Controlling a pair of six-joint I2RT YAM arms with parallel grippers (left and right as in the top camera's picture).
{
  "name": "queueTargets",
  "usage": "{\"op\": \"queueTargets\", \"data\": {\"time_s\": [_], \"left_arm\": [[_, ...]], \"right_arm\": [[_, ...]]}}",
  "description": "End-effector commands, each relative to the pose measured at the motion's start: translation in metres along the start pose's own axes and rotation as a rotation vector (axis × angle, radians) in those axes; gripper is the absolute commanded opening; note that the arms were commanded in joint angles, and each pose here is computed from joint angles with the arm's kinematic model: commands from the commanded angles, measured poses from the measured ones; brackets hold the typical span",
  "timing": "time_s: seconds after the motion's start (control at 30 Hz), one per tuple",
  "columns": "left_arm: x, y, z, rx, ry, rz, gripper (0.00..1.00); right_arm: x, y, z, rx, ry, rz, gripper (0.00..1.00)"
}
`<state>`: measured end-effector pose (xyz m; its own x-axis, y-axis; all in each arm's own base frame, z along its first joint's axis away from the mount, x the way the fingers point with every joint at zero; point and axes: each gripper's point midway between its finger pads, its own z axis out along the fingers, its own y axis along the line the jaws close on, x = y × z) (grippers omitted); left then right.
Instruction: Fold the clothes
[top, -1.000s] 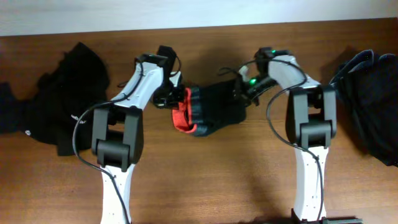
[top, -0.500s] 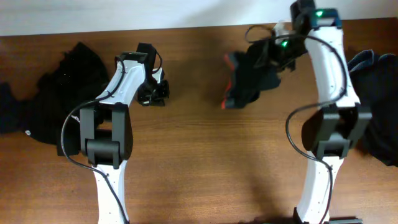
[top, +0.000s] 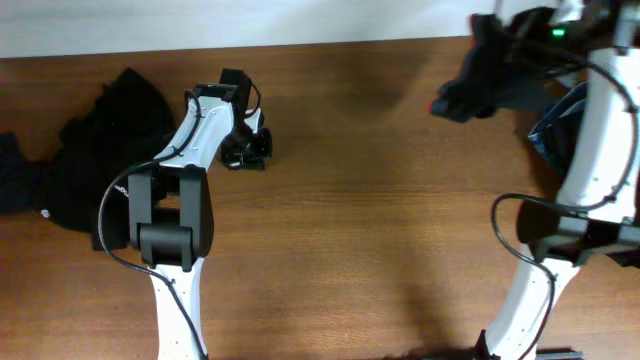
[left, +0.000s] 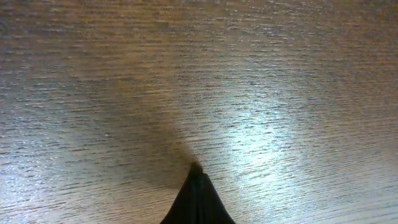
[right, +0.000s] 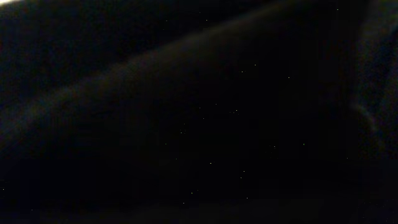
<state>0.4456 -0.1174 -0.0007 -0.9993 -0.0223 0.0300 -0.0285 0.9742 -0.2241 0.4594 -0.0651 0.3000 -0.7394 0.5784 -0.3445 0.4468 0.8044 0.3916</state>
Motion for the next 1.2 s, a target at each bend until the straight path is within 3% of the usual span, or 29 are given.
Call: {"op": "queueTargets", "data": {"time_s": [0.0, 0.2, 0.47, 0.7, 0.97, 1.17], "left_arm": [[0.008, 0.022, 0.025, -0.078, 0.049, -0.004, 0.01], [0.008, 0.022, 0.025, -0.078, 0.049, -0.003, 0.01], [0.009, 0.022, 0.025, -0.078, 0.051, -0.004, 0.01], [0.009, 0.022, 0.025, -0.078, 0.053, -0.004, 0.01], [0.011, 0.023, 0.025, -0.079, 0.059, -0.005, 0.01], [0.010, 0.023, 0.025, -0.079, 0.058, -0.005, 0.01]], "right_arm": [[-0.020, -0.029, -0.054, 0.007, -0.139, 0.129, 0.04], [-0.037, -0.089, -0.121, 0.035, -0.295, 0.247, 0.04], [-0.028, -0.165, -0.216, 0.115, -0.516, 0.405, 0.04], [-0.022, -0.199, -0.203, 0.060, -0.436, 0.535, 0.04], [-0.047, -0.200, -0.169, -0.142, -0.383, 0.364, 0.04], [-0.055, -0.219, -0.155, -0.180, -0.391, 0.274, 0.04]]}}
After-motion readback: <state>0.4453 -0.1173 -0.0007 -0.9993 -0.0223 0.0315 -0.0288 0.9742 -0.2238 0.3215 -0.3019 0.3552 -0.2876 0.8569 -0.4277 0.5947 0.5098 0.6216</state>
